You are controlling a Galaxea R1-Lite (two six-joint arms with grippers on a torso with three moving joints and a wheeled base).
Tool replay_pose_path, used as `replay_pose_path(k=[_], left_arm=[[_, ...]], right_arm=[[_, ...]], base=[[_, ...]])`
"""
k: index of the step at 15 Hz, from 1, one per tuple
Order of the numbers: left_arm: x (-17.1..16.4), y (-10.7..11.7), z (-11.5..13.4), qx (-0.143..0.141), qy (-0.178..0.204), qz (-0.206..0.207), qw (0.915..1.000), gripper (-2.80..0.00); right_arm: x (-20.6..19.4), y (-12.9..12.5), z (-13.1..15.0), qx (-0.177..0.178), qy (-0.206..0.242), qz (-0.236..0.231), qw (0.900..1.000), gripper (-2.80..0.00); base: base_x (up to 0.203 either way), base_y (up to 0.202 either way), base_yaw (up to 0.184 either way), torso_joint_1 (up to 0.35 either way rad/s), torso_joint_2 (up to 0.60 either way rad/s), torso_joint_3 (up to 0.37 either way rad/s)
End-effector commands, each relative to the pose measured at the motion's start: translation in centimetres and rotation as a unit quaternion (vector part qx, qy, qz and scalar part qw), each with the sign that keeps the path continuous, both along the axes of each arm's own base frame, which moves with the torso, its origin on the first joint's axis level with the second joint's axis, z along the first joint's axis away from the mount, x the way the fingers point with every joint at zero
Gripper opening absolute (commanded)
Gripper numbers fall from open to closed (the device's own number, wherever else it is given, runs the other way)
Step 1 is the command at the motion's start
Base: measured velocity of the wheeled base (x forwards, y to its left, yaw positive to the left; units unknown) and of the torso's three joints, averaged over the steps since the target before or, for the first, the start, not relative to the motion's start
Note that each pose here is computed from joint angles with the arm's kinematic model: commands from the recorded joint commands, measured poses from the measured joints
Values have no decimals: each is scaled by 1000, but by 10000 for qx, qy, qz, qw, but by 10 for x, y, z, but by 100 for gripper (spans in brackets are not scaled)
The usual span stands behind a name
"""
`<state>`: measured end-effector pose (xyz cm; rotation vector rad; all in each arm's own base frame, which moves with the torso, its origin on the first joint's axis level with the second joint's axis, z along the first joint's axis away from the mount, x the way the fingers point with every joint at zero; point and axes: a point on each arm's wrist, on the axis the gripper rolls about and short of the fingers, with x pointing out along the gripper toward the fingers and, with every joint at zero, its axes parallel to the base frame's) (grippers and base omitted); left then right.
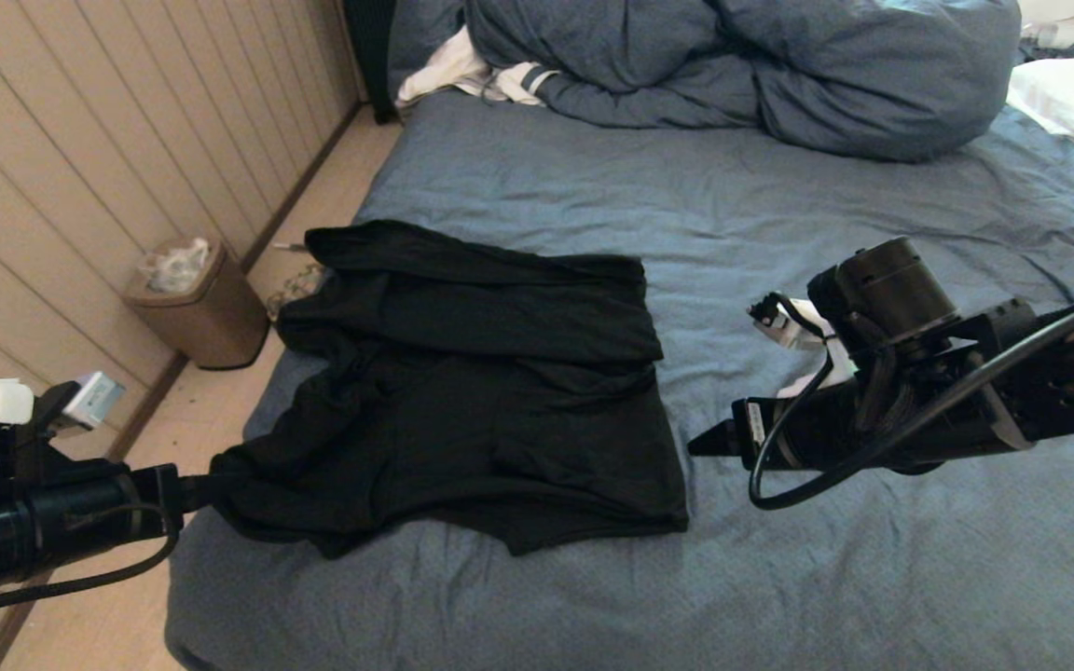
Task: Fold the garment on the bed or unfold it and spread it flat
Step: Unford the black T-shirt
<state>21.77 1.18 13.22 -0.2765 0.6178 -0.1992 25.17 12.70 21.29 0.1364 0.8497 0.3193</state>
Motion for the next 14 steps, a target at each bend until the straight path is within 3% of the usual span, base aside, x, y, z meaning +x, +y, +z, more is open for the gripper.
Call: replay_pose_path(k=[1, 6, 7, 14], left_arm=[[7, 0, -10, -66, 231, -27, 9997, 0], [14, -4, -21, -282, 458, -311, 9981, 0], [16, -6, -22, -287, 452, -362, 9979, -280], [23, -15, -15, -360, 205, -462, 9981, -280]], right_arm=[[0, 0, 0, 8, 1, -5, 10000, 0], [1, 0, -4, -18, 72, -13, 10000, 0], [1, -1, -4, -17, 74, -29, 10000, 0], [3, -1, -12, -87, 204, -45, 9997, 0]], base=[[0, 0, 0, 0, 0, 0], [0, 0, 0, 0, 0, 0], [0, 0, 0, 0, 0, 0], [0, 0, 0, 0, 0, 0]])
